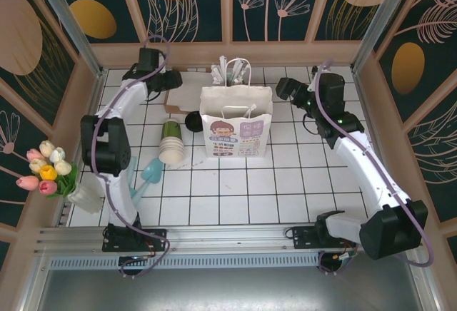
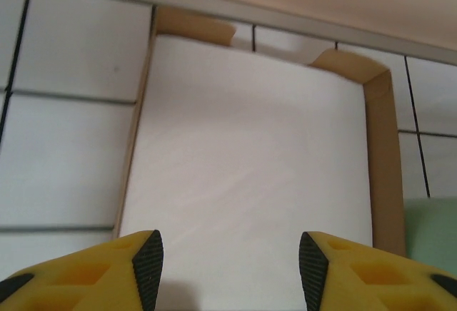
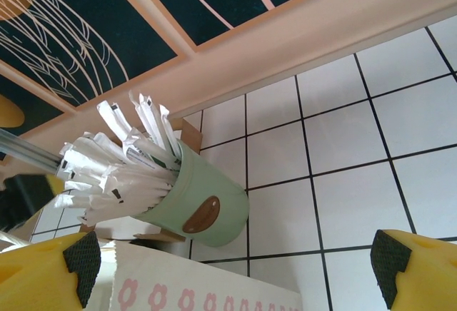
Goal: Pack the takeout coffee
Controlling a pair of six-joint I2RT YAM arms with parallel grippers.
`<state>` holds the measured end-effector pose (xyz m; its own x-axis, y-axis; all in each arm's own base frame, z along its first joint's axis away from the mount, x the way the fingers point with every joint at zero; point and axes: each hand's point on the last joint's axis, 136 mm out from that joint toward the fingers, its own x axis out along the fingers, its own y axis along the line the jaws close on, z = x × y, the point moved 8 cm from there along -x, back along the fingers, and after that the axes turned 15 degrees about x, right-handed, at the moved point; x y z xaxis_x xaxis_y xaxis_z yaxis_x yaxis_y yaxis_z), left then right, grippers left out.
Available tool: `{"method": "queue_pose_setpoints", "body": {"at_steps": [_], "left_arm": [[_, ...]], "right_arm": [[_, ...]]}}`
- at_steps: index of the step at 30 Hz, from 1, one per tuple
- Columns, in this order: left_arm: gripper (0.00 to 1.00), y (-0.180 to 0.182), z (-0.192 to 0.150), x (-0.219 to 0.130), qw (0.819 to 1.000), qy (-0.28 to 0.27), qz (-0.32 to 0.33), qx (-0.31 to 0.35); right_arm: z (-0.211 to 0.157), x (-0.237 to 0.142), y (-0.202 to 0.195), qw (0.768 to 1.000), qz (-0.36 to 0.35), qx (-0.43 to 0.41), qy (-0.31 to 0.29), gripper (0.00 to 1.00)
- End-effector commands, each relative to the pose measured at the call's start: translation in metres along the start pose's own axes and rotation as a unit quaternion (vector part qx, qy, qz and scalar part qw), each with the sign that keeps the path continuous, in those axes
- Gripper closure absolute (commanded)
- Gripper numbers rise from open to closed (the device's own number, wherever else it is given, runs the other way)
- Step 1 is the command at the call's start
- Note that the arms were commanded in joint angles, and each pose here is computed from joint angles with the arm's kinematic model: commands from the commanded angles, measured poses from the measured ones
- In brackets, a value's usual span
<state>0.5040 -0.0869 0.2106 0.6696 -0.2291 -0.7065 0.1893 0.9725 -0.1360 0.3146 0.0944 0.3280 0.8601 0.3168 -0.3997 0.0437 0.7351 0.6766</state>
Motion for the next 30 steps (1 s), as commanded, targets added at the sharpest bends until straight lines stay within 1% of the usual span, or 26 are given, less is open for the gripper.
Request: {"method": "queue_pose_setpoints", "body": {"at_steps": [1,5,9,14,19,21,26,30], "left_arm": [[0.45,-0.002,-0.009,0.03,0.997,0.046,0.042,0.034],[0.38,-0.006,-0.007,0.054,0.994,0.063,0.068,0.049],[0.35,-0.008,-0.015,0.071,0.992,0.078,0.079,0.058],[0.35,-0.006,-0.03,0.089,0.986,0.098,0.112,0.069],[0.37,-0.007,-0.045,0.102,0.982,0.117,0.128,0.079],[0.4,-0.006,-0.049,0.105,0.981,0.123,0.128,0.081],[0.67,-0.007,-0.051,0.107,0.98,0.127,0.128,0.08],[0.79,-0.009,-0.041,0.099,0.983,0.112,0.124,0.079]], "right_arm": [[0.007,-0.005,0.013,1.0,0.014,-0.016,-0.012,0.01],[0.005,-0.009,0.014,1.0,0.012,-0.016,-0.011,0.01],[0.005,-0.013,0.015,1.0,0.01,-0.019,-0.015,0.01],[0.005,-0.016,0.016,1.0,0.011,-0.02,-0.018,0.01],[0.004,-0.017,0.016,1.0,0.011,-0.022,-0.018,0.01],[0.005,-0.018,0.017,1.0,0.012,-0.022,-0.019,0.01],[0.005,-0.019,0.017,0.999,0.013,-0.023,-0.019,0.01],[0.004,-0.019,0.017,0.999,0.012,-0.024,-0.019,0.01]]}}
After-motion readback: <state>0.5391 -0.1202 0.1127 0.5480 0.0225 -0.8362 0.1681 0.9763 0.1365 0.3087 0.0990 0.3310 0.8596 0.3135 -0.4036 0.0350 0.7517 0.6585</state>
